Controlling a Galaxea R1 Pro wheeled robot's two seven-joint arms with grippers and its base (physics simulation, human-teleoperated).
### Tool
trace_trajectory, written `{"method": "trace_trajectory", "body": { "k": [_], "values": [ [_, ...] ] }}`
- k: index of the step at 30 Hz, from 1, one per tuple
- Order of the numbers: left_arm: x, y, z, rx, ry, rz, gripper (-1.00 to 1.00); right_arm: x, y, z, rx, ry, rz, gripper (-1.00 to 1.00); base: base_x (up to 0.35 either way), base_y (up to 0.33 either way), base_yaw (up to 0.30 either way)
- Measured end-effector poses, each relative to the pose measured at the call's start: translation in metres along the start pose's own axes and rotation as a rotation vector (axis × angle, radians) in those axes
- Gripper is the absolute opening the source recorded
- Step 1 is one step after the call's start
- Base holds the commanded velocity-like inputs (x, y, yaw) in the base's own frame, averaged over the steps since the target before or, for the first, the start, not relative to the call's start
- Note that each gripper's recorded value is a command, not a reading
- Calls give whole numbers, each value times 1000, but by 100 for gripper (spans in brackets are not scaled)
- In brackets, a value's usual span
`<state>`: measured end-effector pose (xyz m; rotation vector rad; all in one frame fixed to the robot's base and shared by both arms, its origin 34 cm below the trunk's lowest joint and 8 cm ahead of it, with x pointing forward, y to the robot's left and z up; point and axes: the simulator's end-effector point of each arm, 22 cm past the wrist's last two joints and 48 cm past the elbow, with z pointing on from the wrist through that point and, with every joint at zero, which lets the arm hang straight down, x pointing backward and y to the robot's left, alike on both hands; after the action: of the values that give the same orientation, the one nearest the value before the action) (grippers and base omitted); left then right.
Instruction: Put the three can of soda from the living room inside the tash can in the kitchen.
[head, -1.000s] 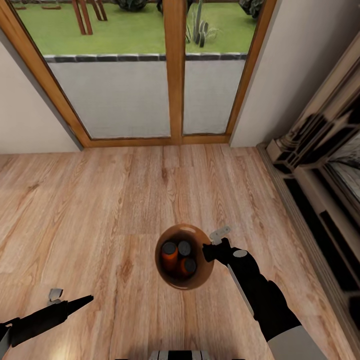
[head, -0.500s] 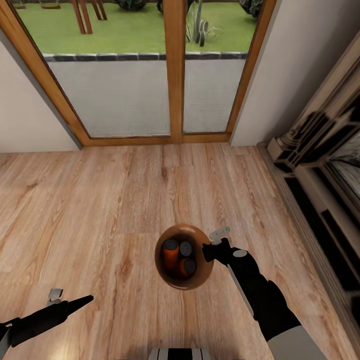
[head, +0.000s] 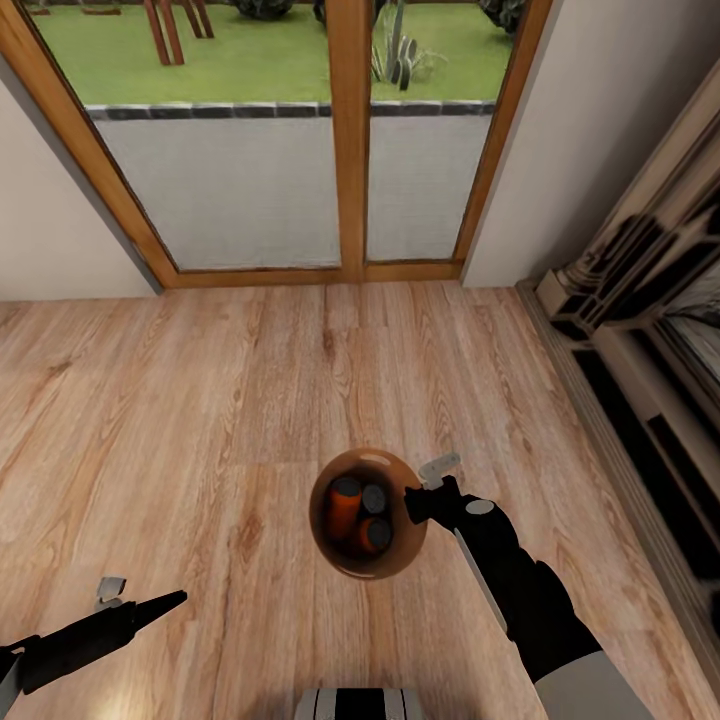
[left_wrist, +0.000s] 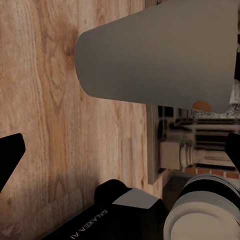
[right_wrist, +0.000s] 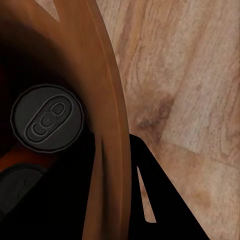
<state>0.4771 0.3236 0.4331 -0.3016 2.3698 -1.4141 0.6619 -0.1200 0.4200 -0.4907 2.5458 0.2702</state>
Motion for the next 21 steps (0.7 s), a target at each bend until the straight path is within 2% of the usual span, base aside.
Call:
{"method": "trace_trajectory", "body": {
  "k": [6, 21],
  "values": [
    [0, 0, 0, 0, -1, 0, 100, 0, 0, 0, -1, 0, 2, -100, 0, 0, 0],
    [12, 27, 11, 0, 1, 0, 100, 21, 0, 24, -2, -1, 1, -100, 0, 0, 0]
  ]
}}
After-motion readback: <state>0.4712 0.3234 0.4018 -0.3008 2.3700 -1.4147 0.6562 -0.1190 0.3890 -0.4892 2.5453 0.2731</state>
